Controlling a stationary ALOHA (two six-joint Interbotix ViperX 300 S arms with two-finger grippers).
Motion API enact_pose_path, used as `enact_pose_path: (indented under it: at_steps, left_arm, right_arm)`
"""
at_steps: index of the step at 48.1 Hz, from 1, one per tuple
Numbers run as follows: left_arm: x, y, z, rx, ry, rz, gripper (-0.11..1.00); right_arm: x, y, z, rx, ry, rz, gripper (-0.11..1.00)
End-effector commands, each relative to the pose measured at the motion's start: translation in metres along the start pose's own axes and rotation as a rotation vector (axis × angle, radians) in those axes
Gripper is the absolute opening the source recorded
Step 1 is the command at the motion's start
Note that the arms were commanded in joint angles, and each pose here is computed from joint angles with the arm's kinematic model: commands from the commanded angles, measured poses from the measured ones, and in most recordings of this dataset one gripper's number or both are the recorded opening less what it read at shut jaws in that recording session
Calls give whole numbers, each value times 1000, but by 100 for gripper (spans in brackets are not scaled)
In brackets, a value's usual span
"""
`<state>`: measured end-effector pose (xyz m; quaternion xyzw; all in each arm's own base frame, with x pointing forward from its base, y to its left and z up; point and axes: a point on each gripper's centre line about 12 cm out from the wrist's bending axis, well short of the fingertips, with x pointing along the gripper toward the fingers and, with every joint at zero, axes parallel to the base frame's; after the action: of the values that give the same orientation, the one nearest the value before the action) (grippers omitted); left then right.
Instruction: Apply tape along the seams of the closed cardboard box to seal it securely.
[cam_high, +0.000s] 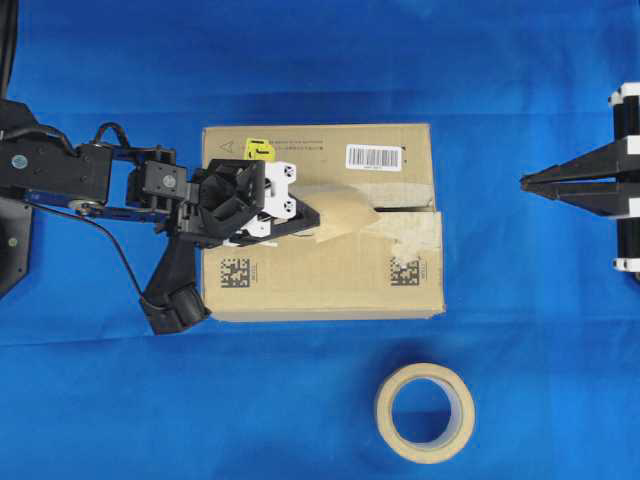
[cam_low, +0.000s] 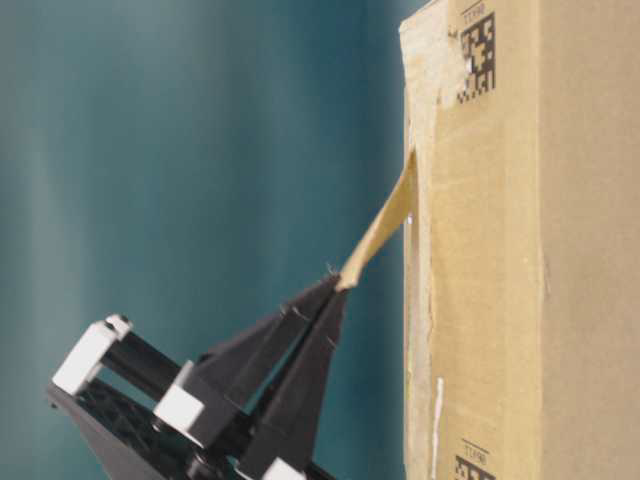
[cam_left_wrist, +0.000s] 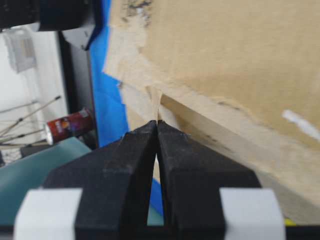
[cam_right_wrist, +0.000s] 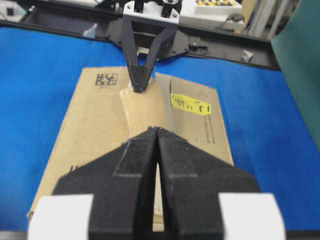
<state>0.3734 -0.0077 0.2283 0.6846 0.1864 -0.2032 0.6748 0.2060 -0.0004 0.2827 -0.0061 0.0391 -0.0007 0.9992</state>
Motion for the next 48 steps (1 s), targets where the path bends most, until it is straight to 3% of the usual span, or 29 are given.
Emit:
enact_pose_path:
  at_steps: [1,14,48]
  left_arm:
    - [-6,2,2,-11,-4,8,2]
    - [-2,-18,-4,-28,10,-51,2]
    - [6,-33,-7,-29,15,-110,2]
  right_arm:
    - [3,0,7,0,-14,-2,2]
    - [6,0,5,3,-5,-1,2]
    - [40,-1,2,47,26,-6,3]
